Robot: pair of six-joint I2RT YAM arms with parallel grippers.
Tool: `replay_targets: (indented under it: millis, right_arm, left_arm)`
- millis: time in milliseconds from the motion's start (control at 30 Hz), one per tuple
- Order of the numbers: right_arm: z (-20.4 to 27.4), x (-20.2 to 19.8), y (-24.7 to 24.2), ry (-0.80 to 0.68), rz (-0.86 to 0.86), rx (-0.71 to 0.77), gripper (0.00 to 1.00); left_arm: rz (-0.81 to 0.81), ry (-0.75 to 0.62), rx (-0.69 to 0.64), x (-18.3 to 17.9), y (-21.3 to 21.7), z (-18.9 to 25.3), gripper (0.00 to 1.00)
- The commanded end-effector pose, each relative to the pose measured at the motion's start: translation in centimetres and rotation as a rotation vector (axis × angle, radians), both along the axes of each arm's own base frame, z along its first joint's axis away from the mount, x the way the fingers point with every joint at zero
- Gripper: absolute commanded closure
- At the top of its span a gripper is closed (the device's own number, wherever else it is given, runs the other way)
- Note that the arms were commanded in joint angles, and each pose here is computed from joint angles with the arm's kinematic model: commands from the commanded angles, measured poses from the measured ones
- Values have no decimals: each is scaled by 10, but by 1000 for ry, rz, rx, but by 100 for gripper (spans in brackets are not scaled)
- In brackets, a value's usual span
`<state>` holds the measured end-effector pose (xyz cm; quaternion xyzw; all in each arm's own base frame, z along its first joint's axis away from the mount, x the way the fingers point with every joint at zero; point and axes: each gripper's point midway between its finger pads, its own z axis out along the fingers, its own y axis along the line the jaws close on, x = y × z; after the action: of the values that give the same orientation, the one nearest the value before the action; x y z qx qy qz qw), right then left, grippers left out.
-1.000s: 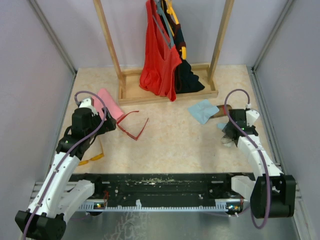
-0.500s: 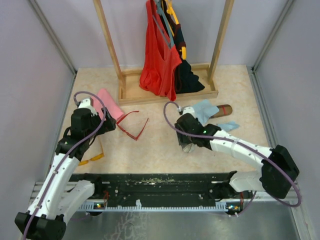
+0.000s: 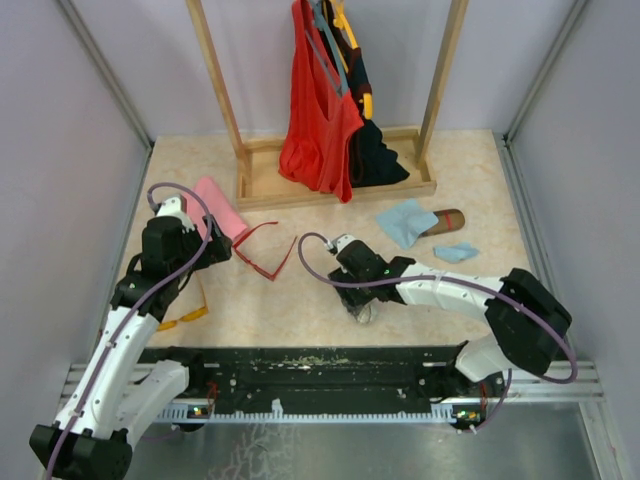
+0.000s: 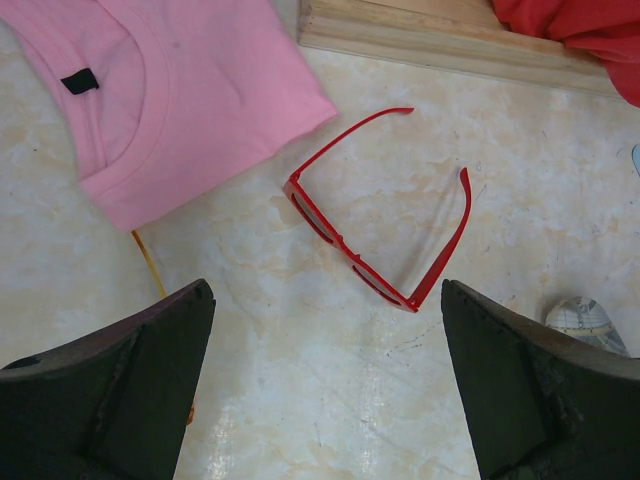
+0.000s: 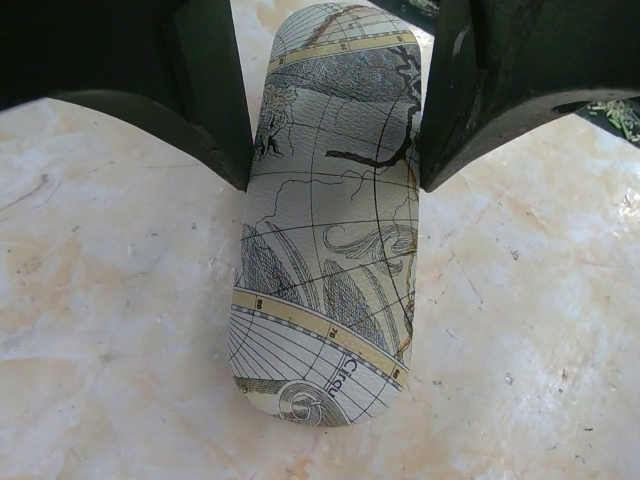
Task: Organize the sunglasses
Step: Adjust the sunglasses case at the center of the board.
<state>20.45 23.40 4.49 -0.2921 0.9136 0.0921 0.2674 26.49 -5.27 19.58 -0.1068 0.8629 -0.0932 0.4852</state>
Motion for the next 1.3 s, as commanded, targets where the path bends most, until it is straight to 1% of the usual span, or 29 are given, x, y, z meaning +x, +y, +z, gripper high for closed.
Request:
replay_targets:
  millis: [0, 67, 167, 267, 333, 467, 567, 700, 833, 967, 1067, 1200, 1267]
  right_arm:
    - [1, 7, 13, -33, 41, 32, 54]
    - [-2, 7, 11, -36, 36, 22, 45]
    - [0, 8, 11, -50, 31, 25, 27]
    - [8, 11, 12, -68, 27, 42, 17]
    - [16, 12, 15, -81, 27, 65, 14]
    - [31, 15, 20, -93, 10, 105, 12]
    - [30, 19, 14, -45, -37, 81, 12]
    - [20, 19, 13, 1, -52, 45, 13]
    - [8, 17, 11, 36, -59, 21, 16]
    - [2, 17, 12, 58, -59, 10, 23]
    - [2, 17, 14, 59, -56, 18, 25]
    - [7, 17, 18, 53, -55, 44, 24]
    - [11, 19, 17, 49, -80, 51, 17]
  left_arm:
    - [-1, -14, 2, 2, 1, 0, 0]
    - [-3, -14, 4, 2, 1, 0, 0]
    - [-3, -14, 4, 2, 1, 0, 0]
    - [-3, -13, 4, 2, 1, 0, 0]
    - [-3, -14, 4, 2, 1, 0, 0]
    - [-2, -13, 5, 2, 1, 0, 0]
    - [-3, -12, 5, 2, 1, 0, 0]
    - [-5, -12, 5, 2, 1, 0, 0]
    - [-6, -11, 3, 2, 0, -1, 0]
    - [-7, -11, 5, 2, 0, -1, 0]
    - [-6, -11, 4, 2, 0, -1, 0]
    - [-7, -11, 3, 2, 0, -1, 0]
    - [-9, -10, 2, 2, 0, -1, 0]
